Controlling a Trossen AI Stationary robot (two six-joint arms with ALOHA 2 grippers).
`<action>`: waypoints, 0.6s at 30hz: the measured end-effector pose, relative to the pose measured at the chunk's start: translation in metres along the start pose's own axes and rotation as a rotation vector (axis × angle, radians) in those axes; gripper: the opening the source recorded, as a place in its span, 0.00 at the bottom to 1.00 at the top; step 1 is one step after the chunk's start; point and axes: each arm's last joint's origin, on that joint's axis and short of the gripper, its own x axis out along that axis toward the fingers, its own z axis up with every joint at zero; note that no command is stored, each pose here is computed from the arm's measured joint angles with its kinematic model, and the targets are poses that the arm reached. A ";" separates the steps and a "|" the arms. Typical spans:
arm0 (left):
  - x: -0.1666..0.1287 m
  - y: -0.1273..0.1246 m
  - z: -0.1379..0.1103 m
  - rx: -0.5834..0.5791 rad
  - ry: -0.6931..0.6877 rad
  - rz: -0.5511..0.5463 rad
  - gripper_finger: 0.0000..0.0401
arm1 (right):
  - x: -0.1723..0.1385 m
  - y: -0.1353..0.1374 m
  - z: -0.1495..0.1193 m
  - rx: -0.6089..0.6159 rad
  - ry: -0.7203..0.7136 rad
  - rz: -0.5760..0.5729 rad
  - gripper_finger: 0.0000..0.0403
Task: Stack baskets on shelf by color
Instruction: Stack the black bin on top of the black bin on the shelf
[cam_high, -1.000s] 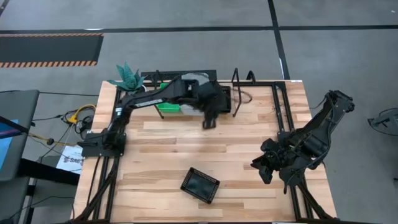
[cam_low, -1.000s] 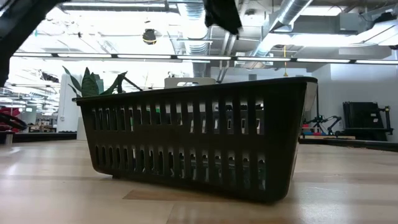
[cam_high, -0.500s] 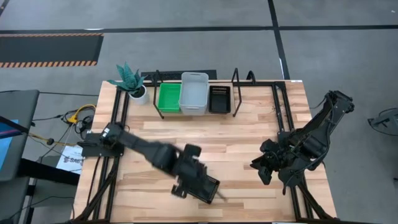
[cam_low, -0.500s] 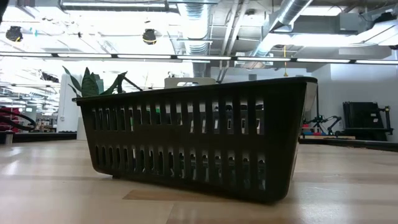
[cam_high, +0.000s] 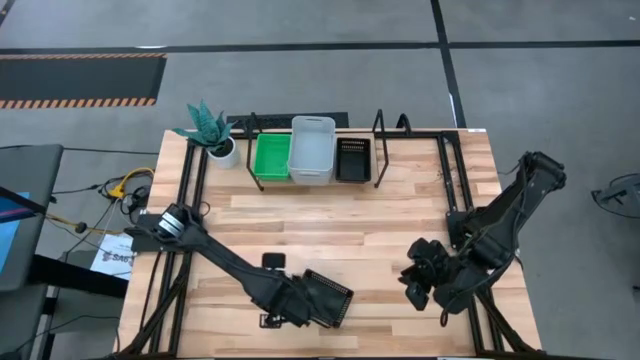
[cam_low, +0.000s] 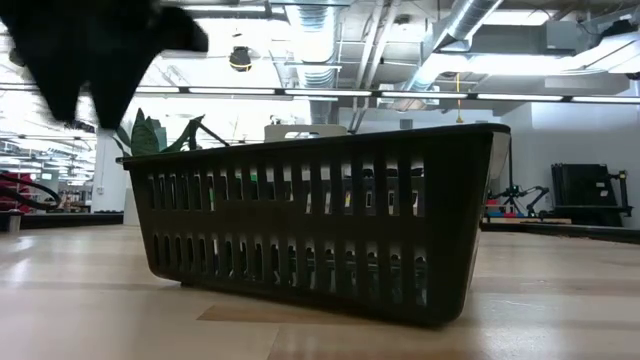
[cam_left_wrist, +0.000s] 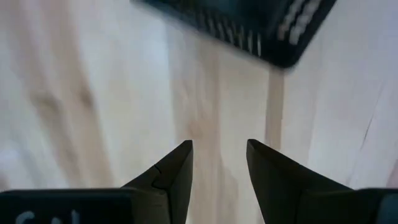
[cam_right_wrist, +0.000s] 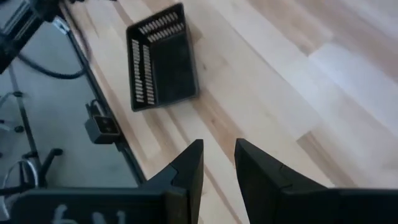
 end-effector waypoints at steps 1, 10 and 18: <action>0.008 -0.002 -0.002 -0.013 0.024 -0.015 0.35 | 0.002 0.001 -0.001 0.000 0.012 0.001 0.29; 0.035 -0.024 0.030 0.029 -0.244 -0.449 0.35 | 0.011 0.007 -0.007 0.000 0.044 0.005 0.29; 0.025 0.022 0.077 0.130 -0.584 -0.408 0.35 | 0.011 0.007 -0.007 -0.005 0.050 0.005 0.29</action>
